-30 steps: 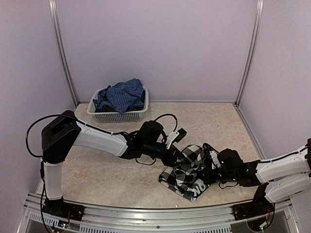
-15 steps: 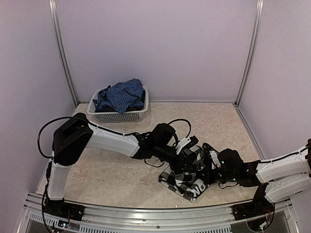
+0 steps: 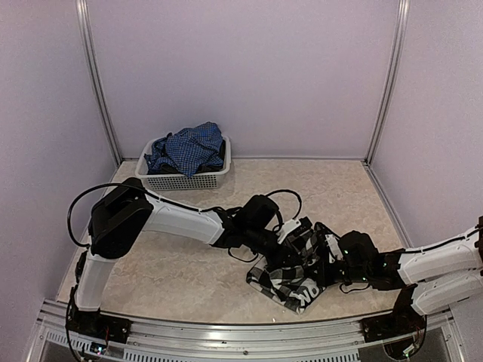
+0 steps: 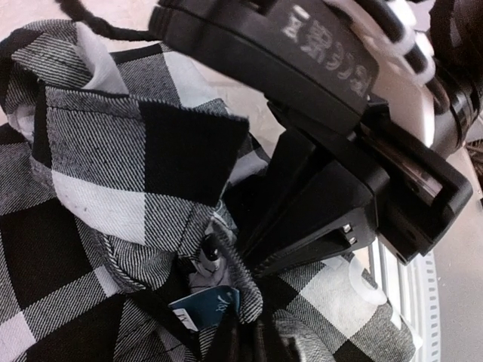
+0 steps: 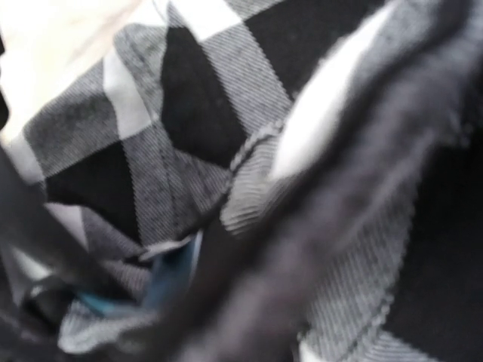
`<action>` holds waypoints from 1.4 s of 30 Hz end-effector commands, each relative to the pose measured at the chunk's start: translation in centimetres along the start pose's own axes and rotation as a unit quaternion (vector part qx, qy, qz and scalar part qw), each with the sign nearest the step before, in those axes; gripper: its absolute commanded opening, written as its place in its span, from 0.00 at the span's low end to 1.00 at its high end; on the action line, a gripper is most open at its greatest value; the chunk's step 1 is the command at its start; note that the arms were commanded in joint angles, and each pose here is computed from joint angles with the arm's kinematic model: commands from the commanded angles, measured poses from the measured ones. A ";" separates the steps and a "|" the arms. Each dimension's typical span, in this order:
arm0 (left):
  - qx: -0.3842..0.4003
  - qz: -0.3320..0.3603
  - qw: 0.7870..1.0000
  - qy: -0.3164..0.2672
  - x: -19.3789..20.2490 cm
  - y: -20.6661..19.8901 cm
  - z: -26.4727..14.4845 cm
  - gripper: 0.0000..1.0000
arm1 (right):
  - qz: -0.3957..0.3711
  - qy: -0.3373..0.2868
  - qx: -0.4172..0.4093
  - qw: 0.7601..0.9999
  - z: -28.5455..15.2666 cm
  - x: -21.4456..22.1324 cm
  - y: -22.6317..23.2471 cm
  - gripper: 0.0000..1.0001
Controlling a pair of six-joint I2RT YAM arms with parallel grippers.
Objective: Fold and stack the long sleeve shirts
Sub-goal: Adjust the square-folded shirt at the center of the board.
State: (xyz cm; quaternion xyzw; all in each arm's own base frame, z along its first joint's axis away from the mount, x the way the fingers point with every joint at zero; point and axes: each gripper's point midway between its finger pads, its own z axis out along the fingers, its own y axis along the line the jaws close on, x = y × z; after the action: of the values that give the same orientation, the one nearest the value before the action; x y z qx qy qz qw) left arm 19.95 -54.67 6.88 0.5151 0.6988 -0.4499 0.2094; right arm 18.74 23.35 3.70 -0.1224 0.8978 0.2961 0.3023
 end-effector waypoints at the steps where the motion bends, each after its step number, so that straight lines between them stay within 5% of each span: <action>1: 0.009 -0.006 1.000 0.010 0.8 0.1 0.7 0.00 | -0.011 0.021 0.000 1.000 -0.1 0.6 0.3 0.04; 13: -0.036 -0.066 0.994 -0.075 -2.4 2.9 -5.1 0.00 | -0.010 -0.007 0.019 1.000 -1.4 -0.4 -0.3 0.37; 42: -0.152 -0.104 0.975 -0.126 -2.8 5.6 -11.2 0.00 | -0.005 0.018 0.046 0.999 -0.4 0.2 -1.0 0.39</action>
State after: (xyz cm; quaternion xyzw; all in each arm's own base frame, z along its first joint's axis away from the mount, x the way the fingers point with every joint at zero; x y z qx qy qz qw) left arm 27.64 -47.55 10.42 0.3492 0.7829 -0.4230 0.2936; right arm 19.17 23.07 4.65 -0.1180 0.9001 0.2813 0.3112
